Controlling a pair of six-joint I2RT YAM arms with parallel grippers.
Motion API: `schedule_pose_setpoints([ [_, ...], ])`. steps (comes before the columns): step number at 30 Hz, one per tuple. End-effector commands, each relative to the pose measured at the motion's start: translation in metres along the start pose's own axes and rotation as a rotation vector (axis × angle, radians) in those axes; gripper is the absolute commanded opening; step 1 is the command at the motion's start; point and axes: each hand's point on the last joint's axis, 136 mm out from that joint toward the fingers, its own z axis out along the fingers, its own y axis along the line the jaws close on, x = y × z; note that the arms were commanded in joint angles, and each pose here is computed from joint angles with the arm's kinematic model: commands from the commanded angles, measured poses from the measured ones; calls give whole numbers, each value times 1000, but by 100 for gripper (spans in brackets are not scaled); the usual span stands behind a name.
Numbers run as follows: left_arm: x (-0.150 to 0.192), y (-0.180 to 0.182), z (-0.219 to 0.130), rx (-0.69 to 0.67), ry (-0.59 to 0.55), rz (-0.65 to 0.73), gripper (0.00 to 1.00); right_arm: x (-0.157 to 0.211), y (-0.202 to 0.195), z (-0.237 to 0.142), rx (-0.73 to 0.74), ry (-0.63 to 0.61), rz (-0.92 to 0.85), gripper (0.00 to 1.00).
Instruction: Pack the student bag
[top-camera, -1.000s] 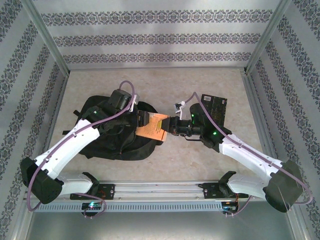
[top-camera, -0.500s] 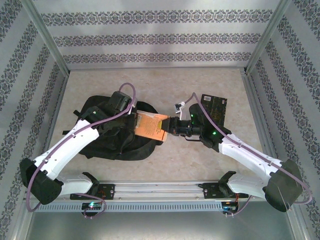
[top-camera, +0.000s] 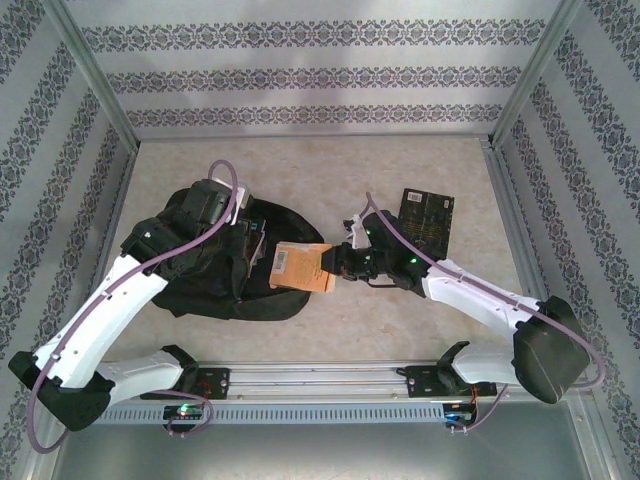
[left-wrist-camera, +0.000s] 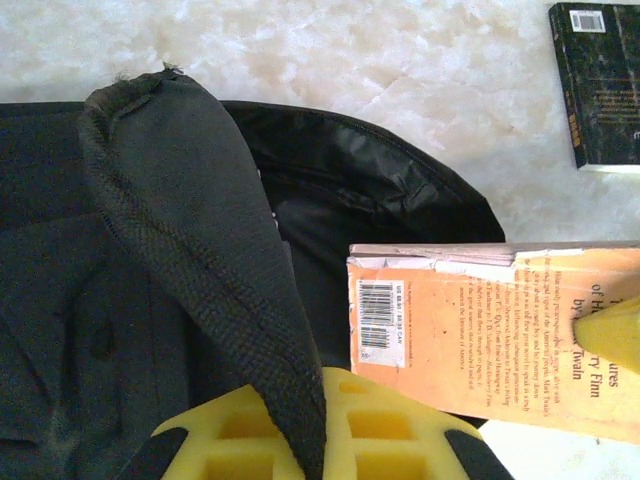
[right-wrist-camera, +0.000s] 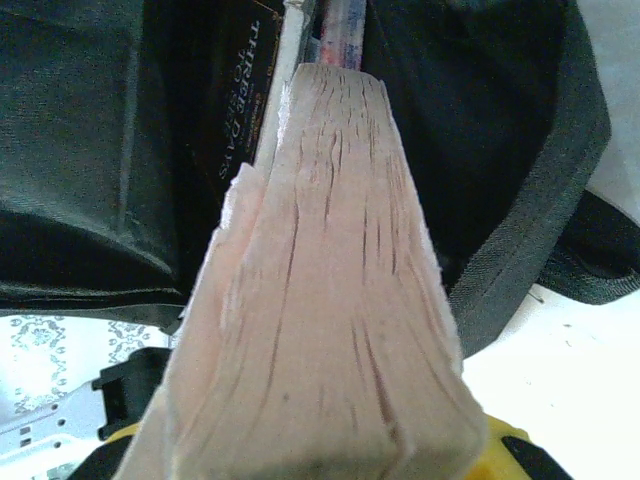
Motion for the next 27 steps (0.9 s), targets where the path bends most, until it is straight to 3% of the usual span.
schedule_pose_setpoints([
  [1, -30, 1, -28, 12, -140, 22, 0, -6, 40, -11, -117, -22, -71, 0],
  [6, -33, -4, -34, 47, -163, 30, 0, -16, 65, -18, -189, -50, -55, 0],
  [15, -37, -5, -41, 55, -185, 31, 0, -41, 90, 13, -304, -2, 59, 0],
  [22, -50, -12, -45, 88, -225, 27, 0, -45, 83, 73, -294, 66, 149, 0],
  [27, -65, -24, -45, 137, -252, 17, 0, -39, 101, 133, -294, 134, 123, 0],
])
